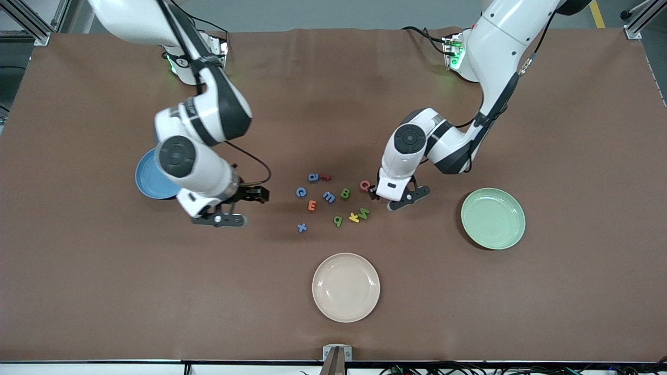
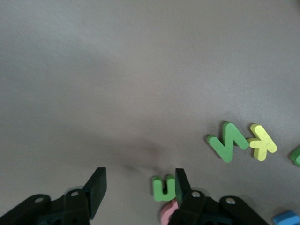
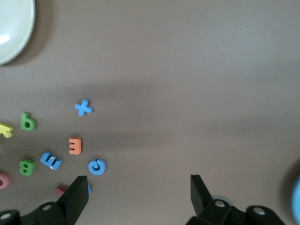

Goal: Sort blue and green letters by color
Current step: 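Grasp a green letter with the left gripper while the right gripper grasps a blue letter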

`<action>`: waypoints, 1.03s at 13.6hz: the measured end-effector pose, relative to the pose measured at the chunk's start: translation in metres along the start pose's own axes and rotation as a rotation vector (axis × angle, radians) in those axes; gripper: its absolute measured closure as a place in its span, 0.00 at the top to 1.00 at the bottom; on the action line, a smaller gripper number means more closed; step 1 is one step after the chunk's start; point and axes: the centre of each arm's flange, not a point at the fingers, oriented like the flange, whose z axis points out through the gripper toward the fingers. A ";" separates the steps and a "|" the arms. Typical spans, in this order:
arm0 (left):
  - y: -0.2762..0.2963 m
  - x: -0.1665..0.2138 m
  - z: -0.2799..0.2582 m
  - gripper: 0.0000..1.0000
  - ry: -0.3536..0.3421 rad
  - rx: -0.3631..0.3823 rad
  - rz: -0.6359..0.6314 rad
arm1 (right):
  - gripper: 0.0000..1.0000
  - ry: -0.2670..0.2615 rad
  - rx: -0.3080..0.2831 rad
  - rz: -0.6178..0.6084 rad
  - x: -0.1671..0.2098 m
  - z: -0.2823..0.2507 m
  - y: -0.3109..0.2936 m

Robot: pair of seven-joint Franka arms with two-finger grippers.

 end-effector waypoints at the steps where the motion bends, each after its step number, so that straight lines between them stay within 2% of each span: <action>1: 0.004 -0.003 0.007 0.66 -0.006 0.002 -0.003 | 0.84 -0.002 -0.006 -0.007 -0.003 0.017 -0.012; 5: 0.018 -0.012 0.023 0.62 -0.016 0.003 -0.019 | 0.81 0.040 0.001 -0.012 -0.010 0.072 -0.046; 9: 0.019 -0.011 0.025 0.55 -0.015 0.009 -0.017 | 0.79 0.044 -0.009 -0.017 -0.022 0.117 -0.059; 12: 0.019 -0.010 0.022 0.25 -0.010 0.015 -0.014 | 0.78 0.063 -0.007 -0.012 -0.043 0.147 -0.065; 14: 0.019 -0.010 0.022 0.26 -0.008 0.021 -0.011 | 0.78 0.061 -0.011 -0.010 -0.055 0.154 -0.073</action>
